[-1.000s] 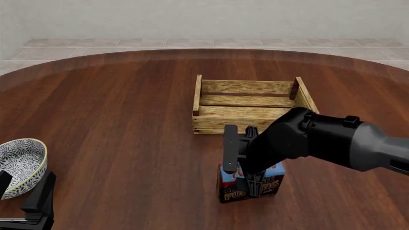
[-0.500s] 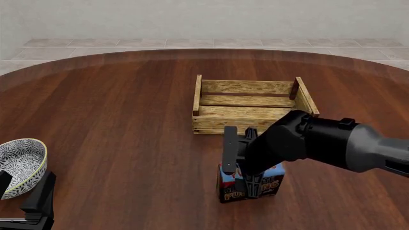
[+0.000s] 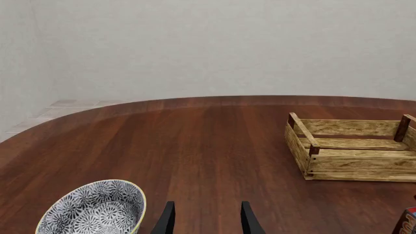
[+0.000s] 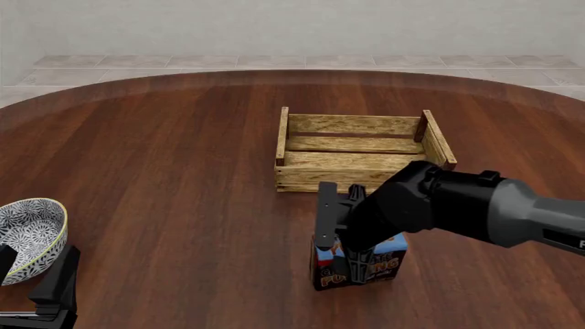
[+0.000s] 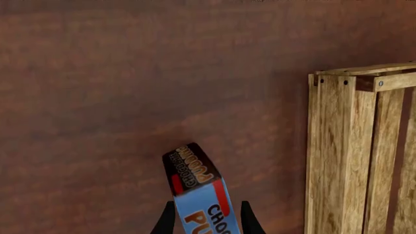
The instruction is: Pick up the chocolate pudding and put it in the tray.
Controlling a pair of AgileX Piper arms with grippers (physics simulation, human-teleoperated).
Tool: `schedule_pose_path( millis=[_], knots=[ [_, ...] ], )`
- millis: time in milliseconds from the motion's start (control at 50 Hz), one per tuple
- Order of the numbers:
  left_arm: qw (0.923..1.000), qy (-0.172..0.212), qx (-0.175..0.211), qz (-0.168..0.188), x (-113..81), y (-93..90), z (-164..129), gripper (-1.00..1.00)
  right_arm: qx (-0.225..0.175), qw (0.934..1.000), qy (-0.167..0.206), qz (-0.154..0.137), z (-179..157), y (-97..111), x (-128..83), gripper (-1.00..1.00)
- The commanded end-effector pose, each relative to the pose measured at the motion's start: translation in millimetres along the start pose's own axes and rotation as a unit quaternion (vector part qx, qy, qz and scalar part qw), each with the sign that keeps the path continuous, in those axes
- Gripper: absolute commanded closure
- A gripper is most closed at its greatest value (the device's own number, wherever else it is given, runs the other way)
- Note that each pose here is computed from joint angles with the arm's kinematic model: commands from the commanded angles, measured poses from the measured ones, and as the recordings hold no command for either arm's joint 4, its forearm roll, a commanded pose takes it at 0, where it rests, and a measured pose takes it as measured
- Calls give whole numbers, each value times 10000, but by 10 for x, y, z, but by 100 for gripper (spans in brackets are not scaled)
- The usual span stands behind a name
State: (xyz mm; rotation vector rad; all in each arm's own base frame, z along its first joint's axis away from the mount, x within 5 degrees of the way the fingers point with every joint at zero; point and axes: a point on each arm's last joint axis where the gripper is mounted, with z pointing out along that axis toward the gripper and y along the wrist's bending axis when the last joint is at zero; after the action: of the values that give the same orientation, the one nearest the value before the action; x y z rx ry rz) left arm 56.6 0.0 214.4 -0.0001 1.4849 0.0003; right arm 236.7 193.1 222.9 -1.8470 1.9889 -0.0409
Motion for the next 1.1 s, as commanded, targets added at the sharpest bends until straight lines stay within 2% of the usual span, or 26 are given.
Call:
schedule_pose_path(
  millis=[20,100,120,140,380,440,540,560,600,620,720,780,900,940,960,1100],
  knots=[
    [10000,1,-1,1,0,0,0,-100,-60,10000,28,20,72,11,-11,-100],
    [10000,0,0,1,0,0,0,-100,-84,9999,52,74,94,7,-15,-100],
    [10000,0,0,0,0,0,0,-100,-98,9996,100,256,124,-58,-27,-100],
    [10000,0,0,-1,0,0,0,-100,-134,9998,84,152,103,28,-24,100],
    [10000,0,0,-1,0,0,0,-100,-142,9998,-71,97,-6,152,-143,100],
    [10000,-1,0,1,0,0,0,-100,-112,9999,-98,75,-50,127,-161,100],
    [10000,0,0,1,0,0,0,-100,-4,9999,-115,44,-100,0,-150,100],
    [10000,0,0,0,0,0,0,-100,78,9999,-117,43,-109,-94,-128,100],
    [10000,1,1,-2,0,0,0,-100,91,9999,-117,22,-155,-114,-131,100],
    [10000,0,-1,0,0,0,0,-100,198,9997,-129,5,-170,-214,-100,100],
    [10000,1,0,1,0,0,0,-100,321,9994,-90,-16,-268,-379,-45,100],
    [10000,0,-1,0,0,0,0,-100,391,9991,-127,-32,-358,-416,-51,100],
    [10000,0,1,0,0,0,0,-100,752,9969,-121,-193,-519,-710,60,100],
    [10000,0,-1,-1,0,0,0,-100,753,9969,-123,-196,-579,-728,40,100],
    [10000,0,1,1,0,0,0,-100,849,9962,-56,-202,-571,-838,129,100],
    [10000,1,0,1,0,0,0,-100,1079,9936,-135,-304,-820,-950,96,100]
  ],
)
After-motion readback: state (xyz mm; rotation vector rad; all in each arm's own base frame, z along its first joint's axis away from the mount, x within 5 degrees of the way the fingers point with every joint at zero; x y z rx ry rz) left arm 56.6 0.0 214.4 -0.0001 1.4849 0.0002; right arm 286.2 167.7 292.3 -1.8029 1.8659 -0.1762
